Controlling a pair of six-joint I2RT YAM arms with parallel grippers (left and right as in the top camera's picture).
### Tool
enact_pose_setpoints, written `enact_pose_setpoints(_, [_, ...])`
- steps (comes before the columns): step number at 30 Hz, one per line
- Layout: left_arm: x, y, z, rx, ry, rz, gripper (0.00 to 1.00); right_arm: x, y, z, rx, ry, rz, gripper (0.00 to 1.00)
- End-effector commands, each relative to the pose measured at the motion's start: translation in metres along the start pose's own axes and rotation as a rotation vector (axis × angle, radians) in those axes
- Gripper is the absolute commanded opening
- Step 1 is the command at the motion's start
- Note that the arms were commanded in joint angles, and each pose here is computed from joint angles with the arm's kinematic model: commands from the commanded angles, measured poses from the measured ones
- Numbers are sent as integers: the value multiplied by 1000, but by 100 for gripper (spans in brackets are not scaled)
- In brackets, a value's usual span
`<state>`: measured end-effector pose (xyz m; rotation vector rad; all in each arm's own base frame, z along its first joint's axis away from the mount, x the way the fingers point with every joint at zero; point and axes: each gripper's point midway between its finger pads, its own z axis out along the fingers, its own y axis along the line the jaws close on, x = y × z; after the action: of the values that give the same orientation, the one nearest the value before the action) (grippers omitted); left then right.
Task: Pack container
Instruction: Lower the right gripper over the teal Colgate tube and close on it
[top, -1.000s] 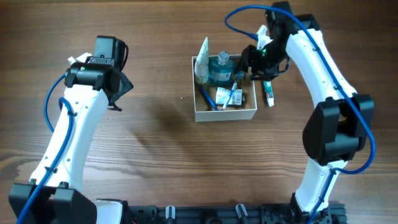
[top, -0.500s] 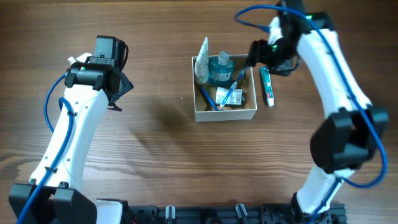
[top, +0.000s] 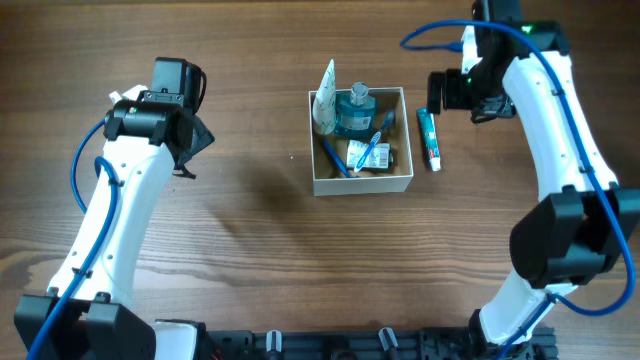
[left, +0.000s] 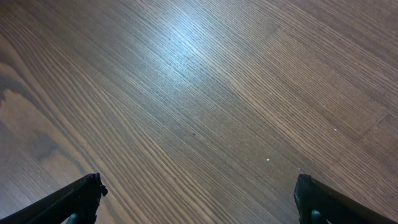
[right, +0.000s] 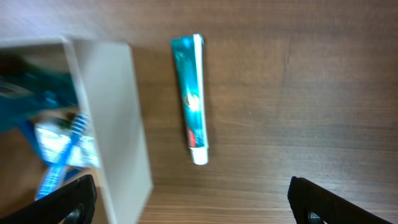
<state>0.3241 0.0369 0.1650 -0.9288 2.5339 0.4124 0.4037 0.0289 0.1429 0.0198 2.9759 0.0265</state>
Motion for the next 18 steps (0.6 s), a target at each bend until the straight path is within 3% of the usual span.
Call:
enact_pose_setpoints(1, [0,4,3,-20,-4,-16,100,14,-10,30,61,89,-89,99])
enact_pose_setpoints(9, [0,4,3,-20,-4,-16,100,32,-12,70,60,204,-142,99])
enact_pose_setpoints(18, [0,4,3,-20,-4,-16,100,26,-6,94,26,209,-164,99])
